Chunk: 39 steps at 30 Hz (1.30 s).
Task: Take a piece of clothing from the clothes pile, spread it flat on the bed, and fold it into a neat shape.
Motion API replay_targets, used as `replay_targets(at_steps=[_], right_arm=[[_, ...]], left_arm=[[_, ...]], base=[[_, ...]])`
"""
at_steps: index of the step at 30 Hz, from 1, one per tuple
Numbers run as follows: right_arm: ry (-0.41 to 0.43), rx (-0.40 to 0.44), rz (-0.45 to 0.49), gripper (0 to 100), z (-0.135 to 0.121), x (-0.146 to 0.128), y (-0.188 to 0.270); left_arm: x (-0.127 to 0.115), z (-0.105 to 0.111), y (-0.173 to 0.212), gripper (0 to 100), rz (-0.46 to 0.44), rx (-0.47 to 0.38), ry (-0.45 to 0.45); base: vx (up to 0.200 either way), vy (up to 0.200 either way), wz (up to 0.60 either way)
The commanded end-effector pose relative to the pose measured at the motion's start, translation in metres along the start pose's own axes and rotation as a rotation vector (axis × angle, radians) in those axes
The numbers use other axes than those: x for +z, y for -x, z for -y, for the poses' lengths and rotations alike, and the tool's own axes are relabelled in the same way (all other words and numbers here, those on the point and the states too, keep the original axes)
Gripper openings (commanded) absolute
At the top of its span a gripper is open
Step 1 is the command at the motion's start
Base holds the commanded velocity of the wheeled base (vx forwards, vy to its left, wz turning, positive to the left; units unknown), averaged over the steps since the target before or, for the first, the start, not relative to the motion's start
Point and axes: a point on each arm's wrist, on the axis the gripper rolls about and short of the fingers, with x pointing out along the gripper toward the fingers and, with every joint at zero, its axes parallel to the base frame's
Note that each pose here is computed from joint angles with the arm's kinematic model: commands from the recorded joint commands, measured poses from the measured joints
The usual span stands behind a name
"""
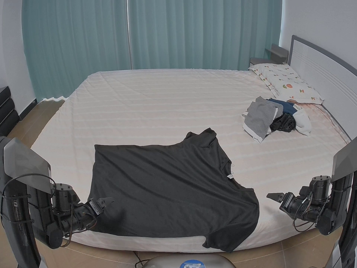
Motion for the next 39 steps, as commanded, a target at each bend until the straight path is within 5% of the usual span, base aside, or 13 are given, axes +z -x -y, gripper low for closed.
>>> replay_targets(at_steps=[1,10,21,39], right_arm=[[-0.002,-0.010,-0.018,100,0.003,-0.004,-0.002],[0.004,-0.016,-0.039,100,0.003,-0.008,-0.004],[0.009,-0.018,-0.041,100,0.004,-0.009,-0.005],[0.020,-0.024,-0.049,100,0.006,-0.010,-0.007]], left_arm=[[0.012,-0.030,0.016,100,-0.038,0.028,-0.067],[-0.002,-0.065,0.013,100,-0.214,0.053,-0.394],[-0.011,-0.080,0.014,100,-0.302,0.125,-0.390],[-0.006,-0.089,-0.001,100,-0.233,0.092,-0.450]], base=[[0.000,0.000,0.00],[0.000,0.000,0.00],[0.000,0.000,0.00],[0.000,0.000,0.00]])
